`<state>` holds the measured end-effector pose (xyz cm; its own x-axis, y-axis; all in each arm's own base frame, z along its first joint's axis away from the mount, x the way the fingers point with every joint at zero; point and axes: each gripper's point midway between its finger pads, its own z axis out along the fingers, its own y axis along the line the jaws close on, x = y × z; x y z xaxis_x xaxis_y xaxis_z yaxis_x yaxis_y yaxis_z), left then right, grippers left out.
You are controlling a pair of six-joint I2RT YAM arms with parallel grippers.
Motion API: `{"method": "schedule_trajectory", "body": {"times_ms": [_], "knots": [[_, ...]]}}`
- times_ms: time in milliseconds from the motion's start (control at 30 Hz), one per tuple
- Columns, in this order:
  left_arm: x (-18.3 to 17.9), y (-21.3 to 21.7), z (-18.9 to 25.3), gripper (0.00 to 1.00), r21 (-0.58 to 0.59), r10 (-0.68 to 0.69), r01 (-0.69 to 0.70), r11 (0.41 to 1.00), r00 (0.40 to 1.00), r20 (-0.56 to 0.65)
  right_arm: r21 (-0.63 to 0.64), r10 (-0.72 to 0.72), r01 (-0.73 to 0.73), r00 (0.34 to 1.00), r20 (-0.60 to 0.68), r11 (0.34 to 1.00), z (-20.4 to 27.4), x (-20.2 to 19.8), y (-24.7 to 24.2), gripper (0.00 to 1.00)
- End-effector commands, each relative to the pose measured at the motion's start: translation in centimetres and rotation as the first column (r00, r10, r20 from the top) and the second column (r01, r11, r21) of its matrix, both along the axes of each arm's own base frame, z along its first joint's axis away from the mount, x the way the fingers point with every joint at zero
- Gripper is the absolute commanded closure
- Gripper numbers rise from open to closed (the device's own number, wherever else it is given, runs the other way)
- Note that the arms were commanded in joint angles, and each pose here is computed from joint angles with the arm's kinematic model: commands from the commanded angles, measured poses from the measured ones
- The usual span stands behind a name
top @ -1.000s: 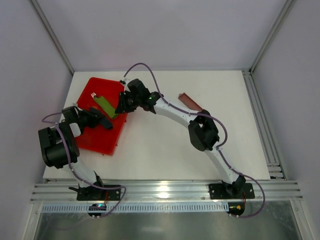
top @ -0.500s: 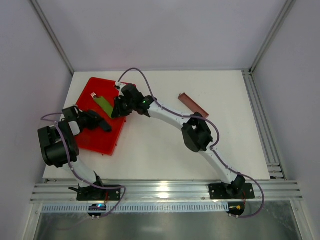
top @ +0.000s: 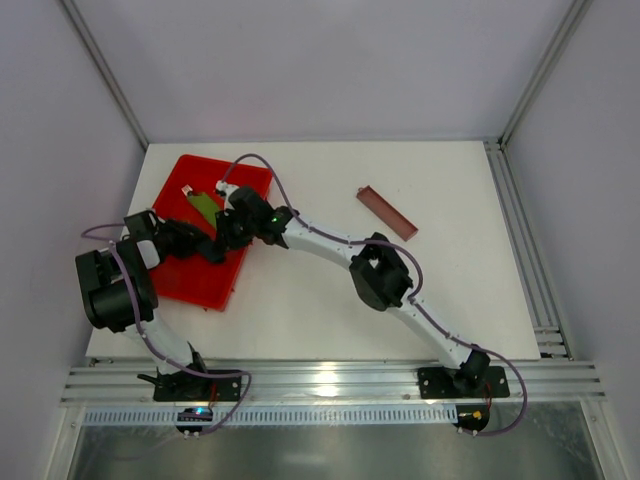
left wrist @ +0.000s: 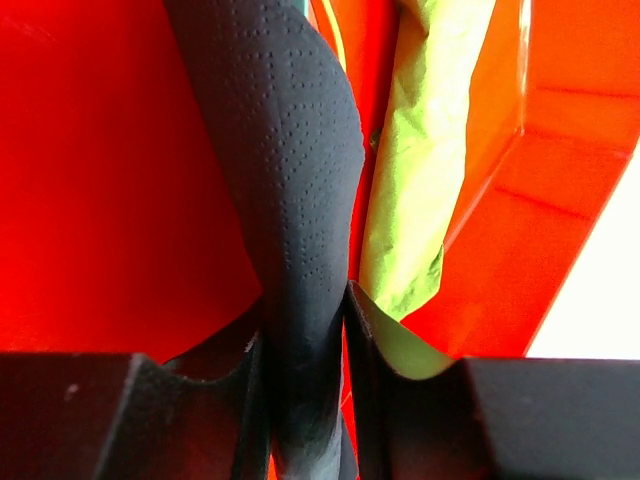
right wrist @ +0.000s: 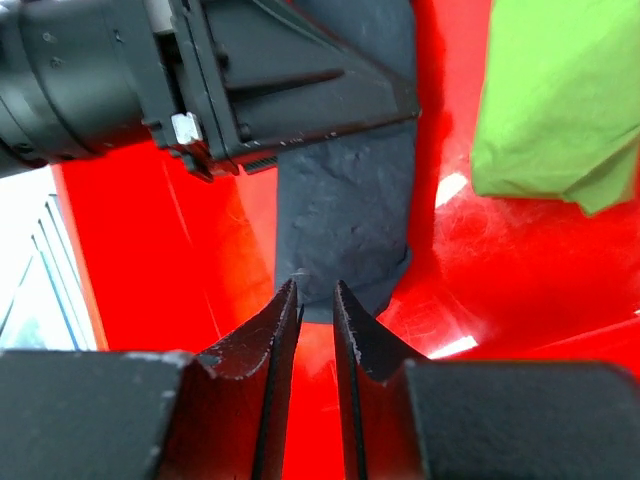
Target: Place the utensils on the paper napkin and roll it up
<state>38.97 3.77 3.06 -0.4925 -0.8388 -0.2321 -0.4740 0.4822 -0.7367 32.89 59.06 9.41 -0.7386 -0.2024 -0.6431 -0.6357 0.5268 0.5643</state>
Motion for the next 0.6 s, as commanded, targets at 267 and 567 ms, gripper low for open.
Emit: {"method": "schedule_trajectory", "body": {"times_ms": [267,567], "knots": [[-0.4,1.0,0.5,0.57,0.050,0.011,-0.009,0.999,0.999,-0.037,0.038,-0.023,0.022,0.999,0.041,0.999,1.9,0.6,1.2,0.78],[-1.1,1.3,1.1,0.49,0.079,0.014,-0.008,0.997,0.997,-0.075,0.001,-0.040,0.039,0.999,0.026,0.999,0.8,0.7,0.8,0.78]]}}
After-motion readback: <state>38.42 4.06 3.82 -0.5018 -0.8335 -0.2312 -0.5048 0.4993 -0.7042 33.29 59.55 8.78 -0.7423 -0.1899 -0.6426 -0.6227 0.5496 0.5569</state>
